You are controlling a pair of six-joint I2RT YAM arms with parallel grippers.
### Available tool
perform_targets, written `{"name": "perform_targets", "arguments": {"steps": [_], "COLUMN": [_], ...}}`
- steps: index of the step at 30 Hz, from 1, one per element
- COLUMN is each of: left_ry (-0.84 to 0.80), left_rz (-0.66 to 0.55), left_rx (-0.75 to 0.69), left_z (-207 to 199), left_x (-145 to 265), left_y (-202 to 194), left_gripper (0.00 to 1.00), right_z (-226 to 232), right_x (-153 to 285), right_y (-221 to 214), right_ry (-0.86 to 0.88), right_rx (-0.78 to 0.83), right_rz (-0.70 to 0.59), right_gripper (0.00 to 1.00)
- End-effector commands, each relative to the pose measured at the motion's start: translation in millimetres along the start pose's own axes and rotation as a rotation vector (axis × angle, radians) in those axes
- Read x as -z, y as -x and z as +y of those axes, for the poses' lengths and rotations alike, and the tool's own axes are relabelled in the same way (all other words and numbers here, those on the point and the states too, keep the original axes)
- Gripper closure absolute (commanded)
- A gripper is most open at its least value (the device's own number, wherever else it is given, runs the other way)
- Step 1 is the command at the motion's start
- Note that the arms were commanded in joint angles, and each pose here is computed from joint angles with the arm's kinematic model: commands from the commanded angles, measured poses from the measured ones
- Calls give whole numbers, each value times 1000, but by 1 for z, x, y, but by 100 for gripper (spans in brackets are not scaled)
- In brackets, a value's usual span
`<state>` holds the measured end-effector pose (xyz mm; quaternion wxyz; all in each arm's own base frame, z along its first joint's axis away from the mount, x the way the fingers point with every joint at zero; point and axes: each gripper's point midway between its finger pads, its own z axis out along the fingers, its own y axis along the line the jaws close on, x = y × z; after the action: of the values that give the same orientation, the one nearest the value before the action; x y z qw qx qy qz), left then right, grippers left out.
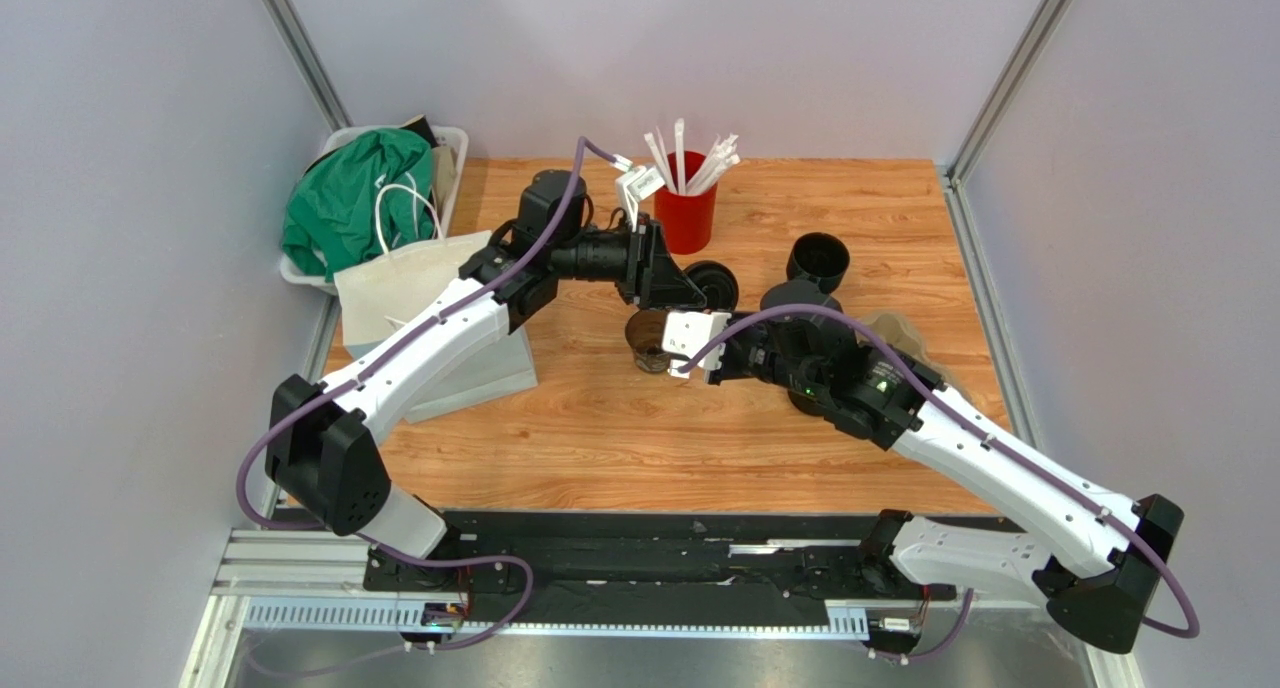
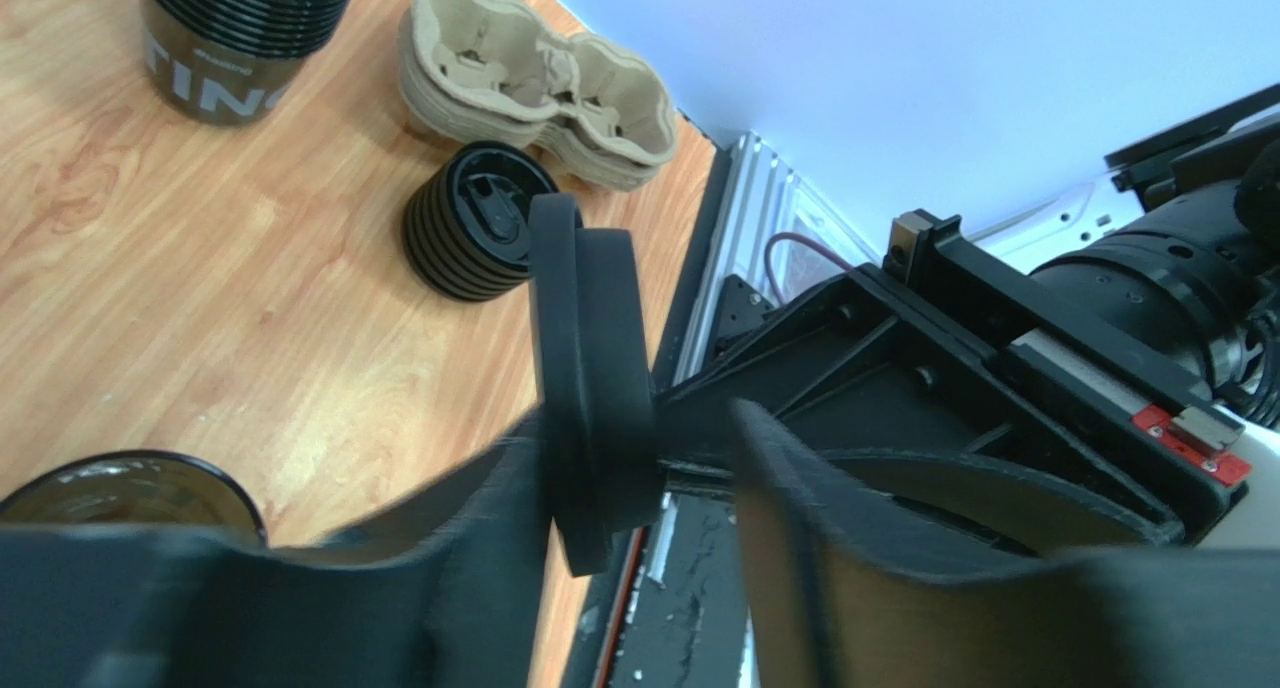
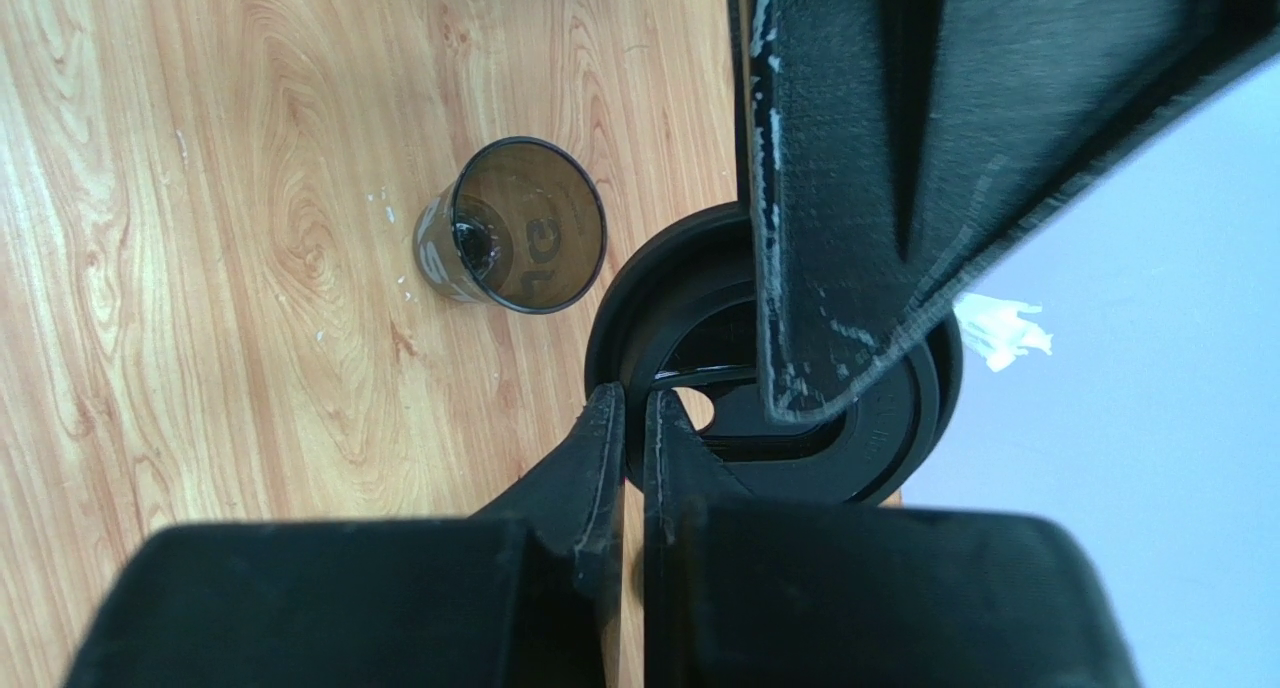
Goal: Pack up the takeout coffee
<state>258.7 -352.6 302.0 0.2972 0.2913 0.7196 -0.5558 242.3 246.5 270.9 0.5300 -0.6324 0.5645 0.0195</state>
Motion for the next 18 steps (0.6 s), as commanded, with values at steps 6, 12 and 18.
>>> {"name": "perform_targets", "arguments": {"steps": [6, 12, 18], "left_ry": [45, 183, 350], "left_rz": [-78, -142, -176], "left_rx": [-135, -238, -256], "left_z": [-5, 14, 55], "left_x": [25, 53, 82], "left_y": [33, 67, 82], "left_gripper": [23, 7, 5], "right_z": [-9, -9, -14], "right_x": [20, 27, 25], "right_y": [32, 40, 41], "right_ry": [47, 72, 78], "right_rx": [-57, -84, -127], "right_rz": [-74, -86, -83], "right_gripper": [100, 100, 100]}}
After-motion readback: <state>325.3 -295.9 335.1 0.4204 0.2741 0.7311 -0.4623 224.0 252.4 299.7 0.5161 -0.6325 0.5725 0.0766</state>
